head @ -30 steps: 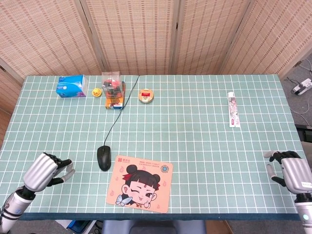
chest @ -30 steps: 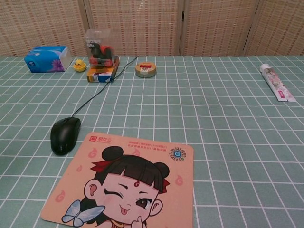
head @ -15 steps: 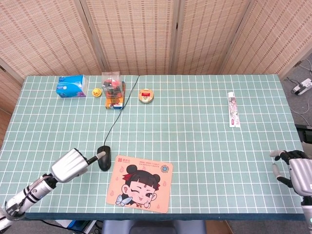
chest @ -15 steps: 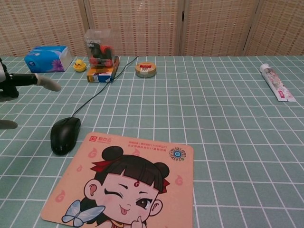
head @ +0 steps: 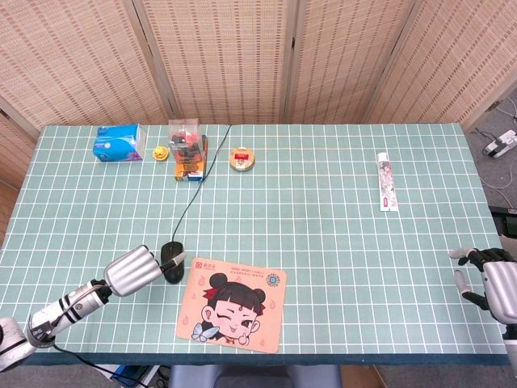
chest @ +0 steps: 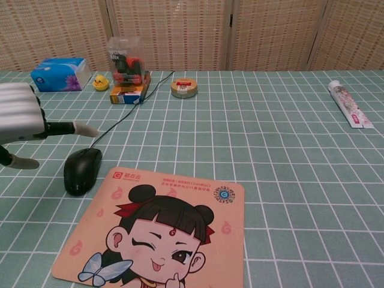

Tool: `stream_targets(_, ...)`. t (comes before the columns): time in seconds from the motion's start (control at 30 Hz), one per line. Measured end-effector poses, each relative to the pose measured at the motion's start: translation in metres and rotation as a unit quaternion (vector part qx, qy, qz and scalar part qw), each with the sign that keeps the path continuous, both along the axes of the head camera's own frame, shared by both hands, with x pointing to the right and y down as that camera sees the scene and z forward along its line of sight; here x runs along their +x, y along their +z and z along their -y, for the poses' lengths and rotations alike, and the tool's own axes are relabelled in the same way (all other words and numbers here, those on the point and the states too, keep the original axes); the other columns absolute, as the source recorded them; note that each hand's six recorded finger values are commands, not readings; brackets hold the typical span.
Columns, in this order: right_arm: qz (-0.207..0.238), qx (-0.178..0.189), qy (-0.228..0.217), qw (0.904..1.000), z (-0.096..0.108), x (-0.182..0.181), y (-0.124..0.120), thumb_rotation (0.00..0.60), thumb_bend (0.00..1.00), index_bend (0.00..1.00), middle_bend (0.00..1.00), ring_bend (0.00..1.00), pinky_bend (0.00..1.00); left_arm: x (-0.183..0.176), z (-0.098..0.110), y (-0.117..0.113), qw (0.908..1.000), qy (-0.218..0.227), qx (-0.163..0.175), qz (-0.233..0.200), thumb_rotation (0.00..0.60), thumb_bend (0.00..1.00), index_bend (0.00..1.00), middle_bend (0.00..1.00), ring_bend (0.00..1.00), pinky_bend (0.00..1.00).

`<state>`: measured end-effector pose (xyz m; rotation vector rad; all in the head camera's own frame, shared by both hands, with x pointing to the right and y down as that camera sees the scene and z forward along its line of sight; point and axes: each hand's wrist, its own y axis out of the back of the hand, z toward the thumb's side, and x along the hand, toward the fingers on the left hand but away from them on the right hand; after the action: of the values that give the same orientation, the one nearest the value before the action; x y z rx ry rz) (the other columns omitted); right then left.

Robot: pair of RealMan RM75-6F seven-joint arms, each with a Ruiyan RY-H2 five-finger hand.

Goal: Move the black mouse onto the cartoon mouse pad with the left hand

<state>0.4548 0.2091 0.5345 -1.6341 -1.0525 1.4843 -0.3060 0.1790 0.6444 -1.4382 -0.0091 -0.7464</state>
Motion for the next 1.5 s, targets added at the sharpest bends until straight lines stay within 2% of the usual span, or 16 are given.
stream_targets(0.23, 0.001, 0.001, 0.002, 1.0, 0.0, 0.001, -0.001, 0.6, 0.41, 0.4, 0.47, 0.41, 0.31, 0.003, 0.002, 0.009, 0.9984, 0.037, 0.03, 0.031, 0.6, 0.09, 0.15, 0.95, 1.0, 1.0)
stream_targets(0.43, 0.003, -0.002, 0.001, 1.0, 0.0, 0.001, 0.0, 0.6, 0.41, 0.4, 0.47, 0.41, 0.31, 0.007, -0.001, 0.017, 0.9963, 0.064, 0.035, 0.046, 0.6, 0.09, 0.14, 0.94, 1.0, 1.0)
stream_targets(1.2, 0.007, 0.0, 0.007, 0.9999, 0.001, 0.005, -0.003, 0.6, 0.41, 0.4, 0.47, 0.41, 0.31, 0.028, -0.012, 0.038, 0.9918, 0.097, 0.042, 0.071, 0.6, 0.09, 0.13, 0.91, 1.0, 1.0)
stream_targets(1.5, 0.009, 0.001, 0.008, 0.9999, 0.001, 0.005, -0.004, 0.6, 0.41, 0.4, 0.47, 0.41, 0.3, 0.035, -0.013, 0.042, 0.9905, 0.1, 0.045, 0.082, 0.6, 0.09, 0.25, 0.91, 1.0, 1.0)
